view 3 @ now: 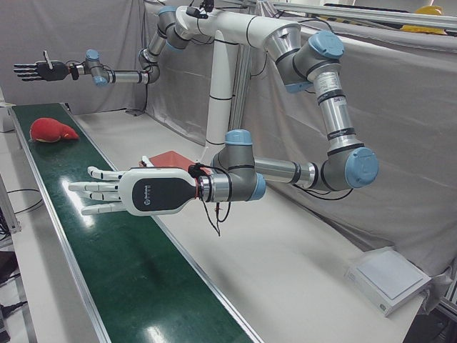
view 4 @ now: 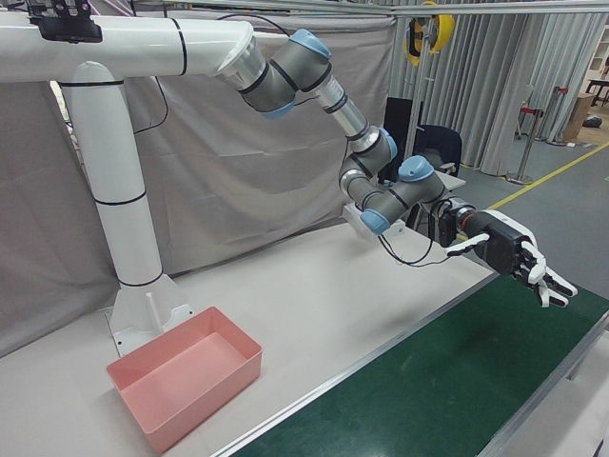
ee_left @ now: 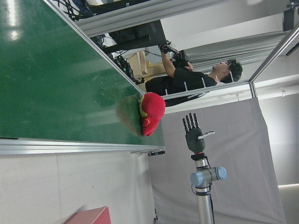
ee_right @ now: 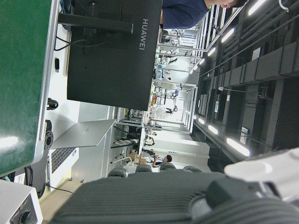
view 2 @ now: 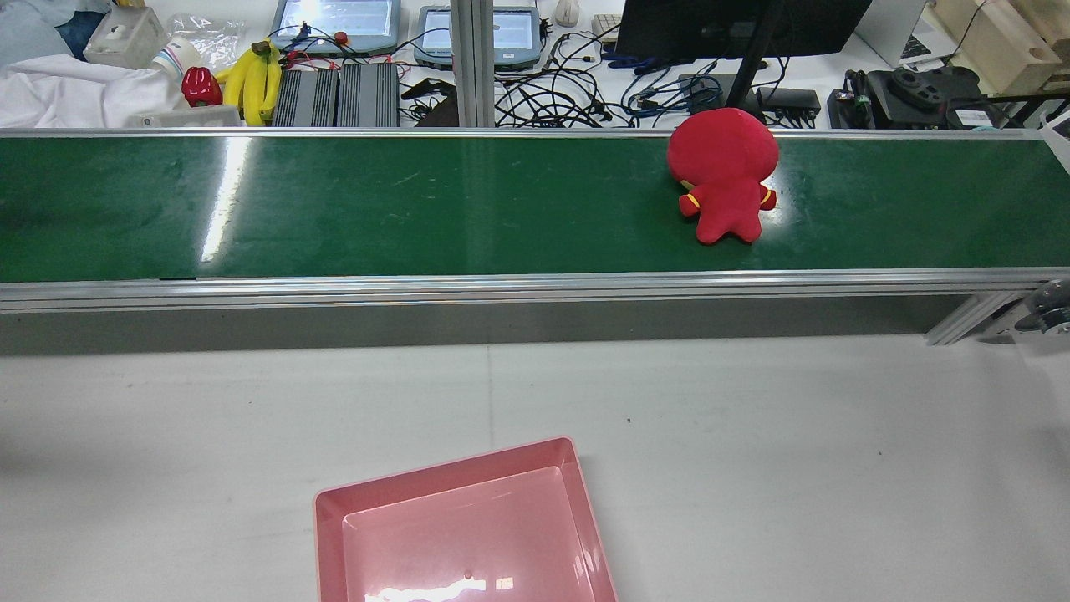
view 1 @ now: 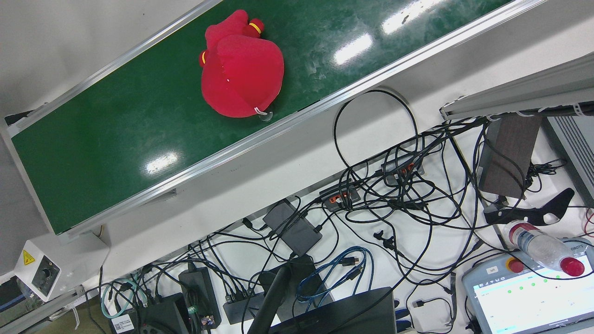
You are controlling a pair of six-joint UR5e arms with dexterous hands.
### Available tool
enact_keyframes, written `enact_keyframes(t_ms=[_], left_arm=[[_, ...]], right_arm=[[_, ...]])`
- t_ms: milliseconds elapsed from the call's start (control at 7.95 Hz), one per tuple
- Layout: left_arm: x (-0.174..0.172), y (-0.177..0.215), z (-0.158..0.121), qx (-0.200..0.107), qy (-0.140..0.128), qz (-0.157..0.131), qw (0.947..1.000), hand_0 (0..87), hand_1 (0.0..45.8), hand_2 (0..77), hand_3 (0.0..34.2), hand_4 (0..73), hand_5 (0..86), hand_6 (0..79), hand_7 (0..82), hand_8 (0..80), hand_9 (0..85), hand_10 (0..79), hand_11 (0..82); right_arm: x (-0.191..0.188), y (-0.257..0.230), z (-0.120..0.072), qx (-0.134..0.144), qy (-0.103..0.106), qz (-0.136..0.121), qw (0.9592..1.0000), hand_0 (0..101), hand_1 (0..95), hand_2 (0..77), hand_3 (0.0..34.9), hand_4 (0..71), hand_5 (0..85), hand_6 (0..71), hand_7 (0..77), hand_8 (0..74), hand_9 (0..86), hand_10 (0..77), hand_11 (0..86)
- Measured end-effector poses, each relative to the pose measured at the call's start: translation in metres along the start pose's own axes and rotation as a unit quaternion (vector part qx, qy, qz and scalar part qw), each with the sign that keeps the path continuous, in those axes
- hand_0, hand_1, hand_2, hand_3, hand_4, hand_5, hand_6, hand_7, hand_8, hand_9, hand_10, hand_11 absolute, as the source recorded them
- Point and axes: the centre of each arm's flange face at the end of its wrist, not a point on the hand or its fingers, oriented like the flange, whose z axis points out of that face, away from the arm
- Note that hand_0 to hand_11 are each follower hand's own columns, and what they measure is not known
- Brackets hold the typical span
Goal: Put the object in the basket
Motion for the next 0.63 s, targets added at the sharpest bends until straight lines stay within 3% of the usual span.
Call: enact_keyframes(t_ms=[629], left_arm=[[0.0047, 0.0087, -0.0034, -0.005, 0.003, 0.000, 1.0000, 62.6, 21.3, 0.5, 0.0, 14.7, 30.0, 5.5, 3.8, 12.0, 18.5, 0.0, 0.5]], right_arm=[[0.0000, 0.0000, 0.0000, 0.000, 0.000, 0.000, 1.0000, 0, 0.0, 0.5, 0.0, 0.0, 0.0, 0.0, 0.5, 0.0, 0.0, 0.0, 0.0]])
